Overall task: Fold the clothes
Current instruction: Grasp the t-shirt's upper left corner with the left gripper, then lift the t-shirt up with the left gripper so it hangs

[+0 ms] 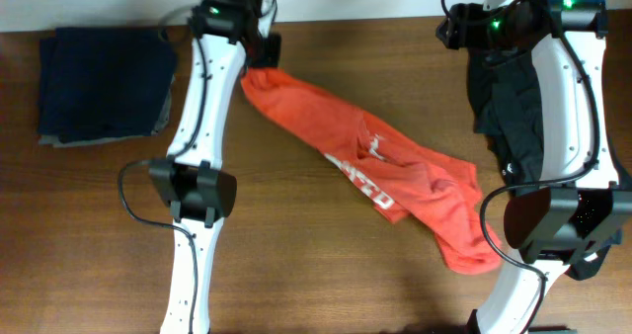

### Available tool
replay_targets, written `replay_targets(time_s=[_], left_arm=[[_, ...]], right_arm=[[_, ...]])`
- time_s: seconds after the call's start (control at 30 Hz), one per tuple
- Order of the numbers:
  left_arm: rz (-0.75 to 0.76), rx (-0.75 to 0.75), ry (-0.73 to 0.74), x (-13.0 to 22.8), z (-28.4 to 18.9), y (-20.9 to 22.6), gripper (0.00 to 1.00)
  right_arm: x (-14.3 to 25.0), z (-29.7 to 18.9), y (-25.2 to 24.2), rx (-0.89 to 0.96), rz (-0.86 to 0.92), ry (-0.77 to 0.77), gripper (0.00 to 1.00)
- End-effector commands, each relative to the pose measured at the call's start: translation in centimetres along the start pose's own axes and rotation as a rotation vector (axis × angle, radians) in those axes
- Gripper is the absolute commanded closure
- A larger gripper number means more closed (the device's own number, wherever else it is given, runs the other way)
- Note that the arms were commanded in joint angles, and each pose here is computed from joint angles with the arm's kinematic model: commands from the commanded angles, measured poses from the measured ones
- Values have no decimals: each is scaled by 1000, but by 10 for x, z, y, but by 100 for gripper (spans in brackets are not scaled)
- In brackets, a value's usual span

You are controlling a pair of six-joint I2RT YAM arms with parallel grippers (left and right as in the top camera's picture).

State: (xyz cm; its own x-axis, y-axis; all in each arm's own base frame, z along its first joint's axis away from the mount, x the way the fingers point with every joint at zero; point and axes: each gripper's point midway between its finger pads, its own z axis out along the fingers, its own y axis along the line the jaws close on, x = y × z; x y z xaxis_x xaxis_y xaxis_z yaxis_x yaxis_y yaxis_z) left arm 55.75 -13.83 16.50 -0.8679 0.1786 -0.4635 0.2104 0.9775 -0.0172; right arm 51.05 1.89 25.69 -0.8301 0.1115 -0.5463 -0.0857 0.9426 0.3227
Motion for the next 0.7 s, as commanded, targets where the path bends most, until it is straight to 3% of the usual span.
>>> replay_targets(time_s=[0.0,0.27,0.67], left_arm=[[-15,-23,-210,-38,-77,7,99],[-13,-10,-399,-60,-165,3,99],[53,103,-889,-103,-336,-56,99]], right_arm=[[-3,-3,2,-11,-13,-12,28],[-3,-7,21,-120,-15,-13,28],[-17,-70,5,-124,-7,-128,27]])
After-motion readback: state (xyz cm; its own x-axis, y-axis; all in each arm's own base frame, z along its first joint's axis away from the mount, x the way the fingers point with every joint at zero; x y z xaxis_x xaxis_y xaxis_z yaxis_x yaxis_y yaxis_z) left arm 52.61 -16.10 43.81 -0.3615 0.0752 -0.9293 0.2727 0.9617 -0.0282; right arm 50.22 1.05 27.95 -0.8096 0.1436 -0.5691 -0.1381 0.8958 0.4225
